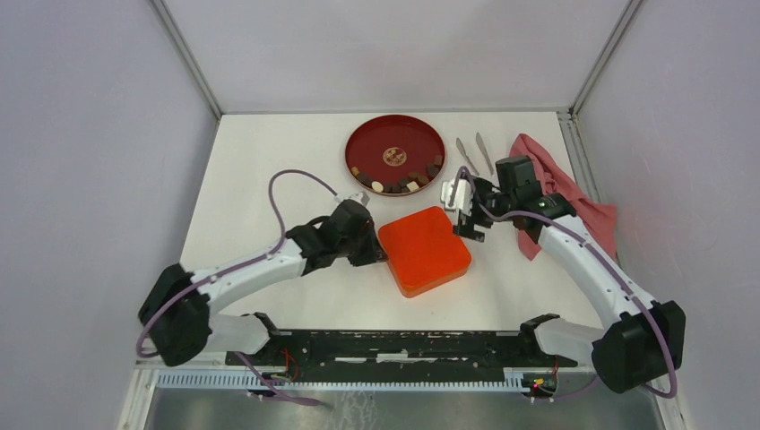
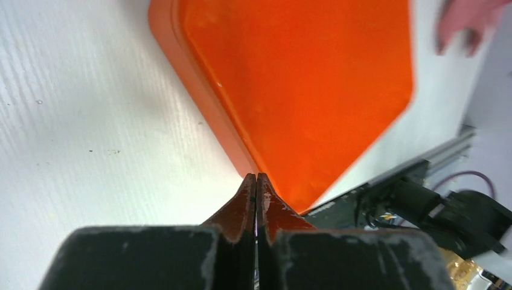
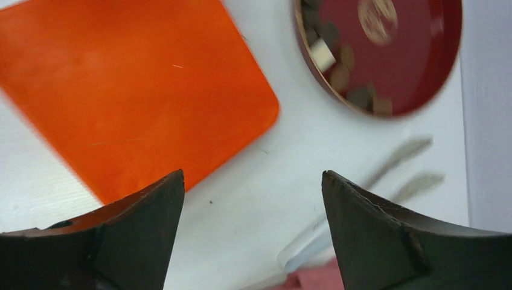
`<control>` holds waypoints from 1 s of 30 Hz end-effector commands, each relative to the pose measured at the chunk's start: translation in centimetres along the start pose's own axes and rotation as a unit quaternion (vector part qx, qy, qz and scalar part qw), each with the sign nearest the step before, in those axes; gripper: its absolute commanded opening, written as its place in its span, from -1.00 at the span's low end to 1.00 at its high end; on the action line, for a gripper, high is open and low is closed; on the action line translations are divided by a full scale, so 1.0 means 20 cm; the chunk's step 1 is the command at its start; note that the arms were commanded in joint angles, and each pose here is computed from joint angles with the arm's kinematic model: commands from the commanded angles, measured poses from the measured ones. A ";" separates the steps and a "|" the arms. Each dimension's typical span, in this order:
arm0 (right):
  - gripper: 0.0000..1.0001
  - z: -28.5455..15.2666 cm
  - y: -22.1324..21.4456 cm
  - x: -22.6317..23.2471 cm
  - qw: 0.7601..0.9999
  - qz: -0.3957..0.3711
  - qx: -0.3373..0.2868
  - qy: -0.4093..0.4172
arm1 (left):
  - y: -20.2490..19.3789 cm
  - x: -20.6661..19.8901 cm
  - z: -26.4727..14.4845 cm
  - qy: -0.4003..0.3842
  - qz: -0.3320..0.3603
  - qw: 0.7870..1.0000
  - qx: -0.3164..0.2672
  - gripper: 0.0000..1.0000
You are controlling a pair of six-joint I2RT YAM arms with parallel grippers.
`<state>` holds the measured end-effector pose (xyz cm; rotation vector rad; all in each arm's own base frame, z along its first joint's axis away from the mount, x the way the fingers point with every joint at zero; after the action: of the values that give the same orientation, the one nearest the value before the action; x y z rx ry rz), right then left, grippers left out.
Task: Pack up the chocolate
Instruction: Adjust the packing box at the center of the board.
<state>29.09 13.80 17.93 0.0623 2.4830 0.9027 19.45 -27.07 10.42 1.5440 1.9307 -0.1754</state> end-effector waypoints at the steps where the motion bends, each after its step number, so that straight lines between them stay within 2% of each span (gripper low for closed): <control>1: 0.95 -0.06 0.25 0.43 0.935 -0.195 -0.237 0.179 | 0.06 -0.07 -0.20 -0.078 0.033 0.994 -0.066 -0.94; 3: 0.96 -0.04 0.26 0.55 0.914 -0.231 -0.270 0.198 | 0.05 -0.08 -0.26 -0.115 0.027 0.990 -0.075 -0.52; 5: 0.96 0.03 0.25 0.59 0.922 -0.233 -0.244 0.192 | 0.00 -0.10 -0.28 -0.150 0.016 0.987 -0.062 -0.27; 10: 0.93 0.17 0.23 0.63 0.937 -0.247 -0.188 0.160 | -0.08 -0.13 -0.23 -0.214 -0.036 0.976 -0.028 -0.32; 14: 0.92 0.22 0.24 0.68 0.936 -0.258 -0.185 0.152 | -0.09 -0.11 -0.21 -0.216 -0.054 0.974 -0.031 -0.38; 15: 0.92 0.24 0.24 0.70 0.937 -0.260 -0.181 0.149 | -0.08 -0.11 -0.22 -0.220 -0.060 0.973 -0.035 -0.35; 19: 0.91 0.29 0.24 0.76 0.936 -0.273 -0.170 0.145 | -0.06 -0.14 -0.21 -0.235 -0.092 0.967 -0.045 0.15; 22: 0.78 0.29 0.24 0.82 0.932 -0.273 -0.170 0.168 | -0.08 -0.14 -0.16 -0.208 -0.088 0.974 -0.033 0.21; 30: 0.22 0.29 0.22 0.93 0.922 -0.278 -0.175 0.202 | -0.16 -0.15 0.02 -0.141 -0.053 0.989 0.002 0.24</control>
<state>15.20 24.33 9.13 -0.9907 2.4108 1.1575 16.05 -29.02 9.75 1.3484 1.8046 -0.4308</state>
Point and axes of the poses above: each gripper's point midway between its finger pads, its own z axis out along the fingers, its own x axis along the line the jaws close on, y = z × x, the point moved 2 cm from there along -z, back along the fingers, and after that the axes turned 7 degrees about -z, right-handed, at the moved point
